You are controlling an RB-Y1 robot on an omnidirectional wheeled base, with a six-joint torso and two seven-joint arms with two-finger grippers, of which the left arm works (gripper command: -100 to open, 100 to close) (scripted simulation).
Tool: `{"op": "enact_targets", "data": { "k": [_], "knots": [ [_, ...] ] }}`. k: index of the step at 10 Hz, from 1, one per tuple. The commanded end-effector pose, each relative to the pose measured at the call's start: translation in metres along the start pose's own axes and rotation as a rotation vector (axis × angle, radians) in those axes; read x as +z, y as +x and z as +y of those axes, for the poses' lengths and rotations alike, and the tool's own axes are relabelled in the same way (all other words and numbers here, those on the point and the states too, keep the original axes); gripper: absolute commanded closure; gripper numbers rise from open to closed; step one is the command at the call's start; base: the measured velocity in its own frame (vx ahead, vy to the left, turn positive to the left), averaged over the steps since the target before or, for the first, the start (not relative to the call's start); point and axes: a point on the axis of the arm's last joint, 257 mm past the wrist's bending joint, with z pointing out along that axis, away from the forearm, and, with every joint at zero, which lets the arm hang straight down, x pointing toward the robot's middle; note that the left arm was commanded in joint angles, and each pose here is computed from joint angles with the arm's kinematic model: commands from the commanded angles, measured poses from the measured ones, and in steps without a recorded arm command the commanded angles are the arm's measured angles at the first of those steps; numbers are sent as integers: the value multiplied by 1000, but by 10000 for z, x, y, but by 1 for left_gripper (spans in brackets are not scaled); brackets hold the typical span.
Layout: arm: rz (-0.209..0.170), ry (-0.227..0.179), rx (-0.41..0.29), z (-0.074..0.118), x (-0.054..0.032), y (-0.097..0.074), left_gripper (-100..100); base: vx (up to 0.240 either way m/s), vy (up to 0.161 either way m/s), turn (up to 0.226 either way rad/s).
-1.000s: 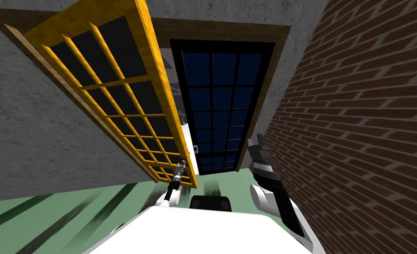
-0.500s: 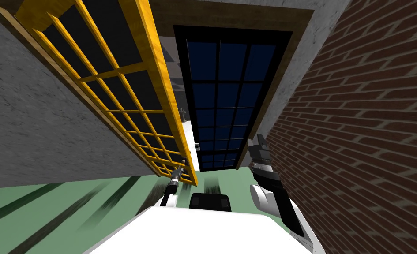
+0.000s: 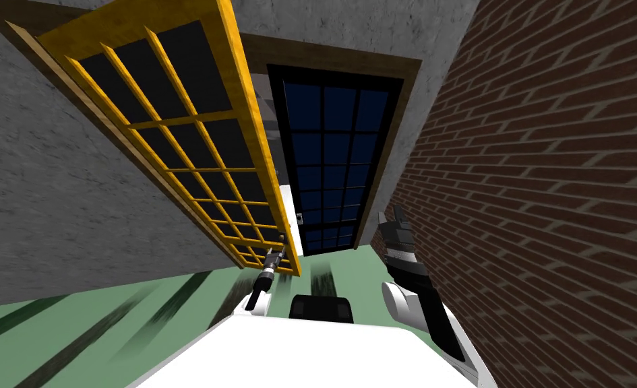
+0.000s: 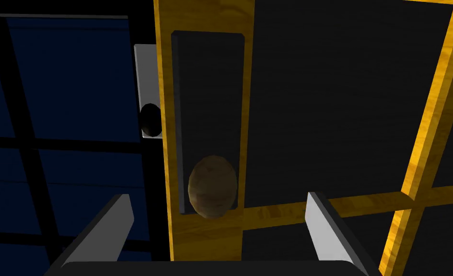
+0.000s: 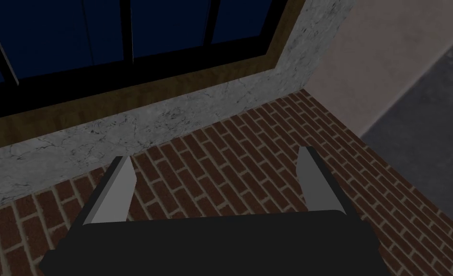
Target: Pull the door open
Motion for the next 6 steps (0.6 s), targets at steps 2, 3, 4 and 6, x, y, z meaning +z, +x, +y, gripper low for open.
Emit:
{"op": "enact_targets", "data": {
  "k": [2, 3, 4, 6],
  "knots": [
    [-10, 24, 10, -50, 69, -22, -100, -120, 62, -28],
    [-41, 81, 33, -202, 146, -148, -100, -148, 125, -191],
    [-54, 107, 42, -275, 176, -202, -100, -239, 145, -165],
    [-65, 129, 49, -338, 198, -245, -100, -206, 110, -65]
  ]
}}
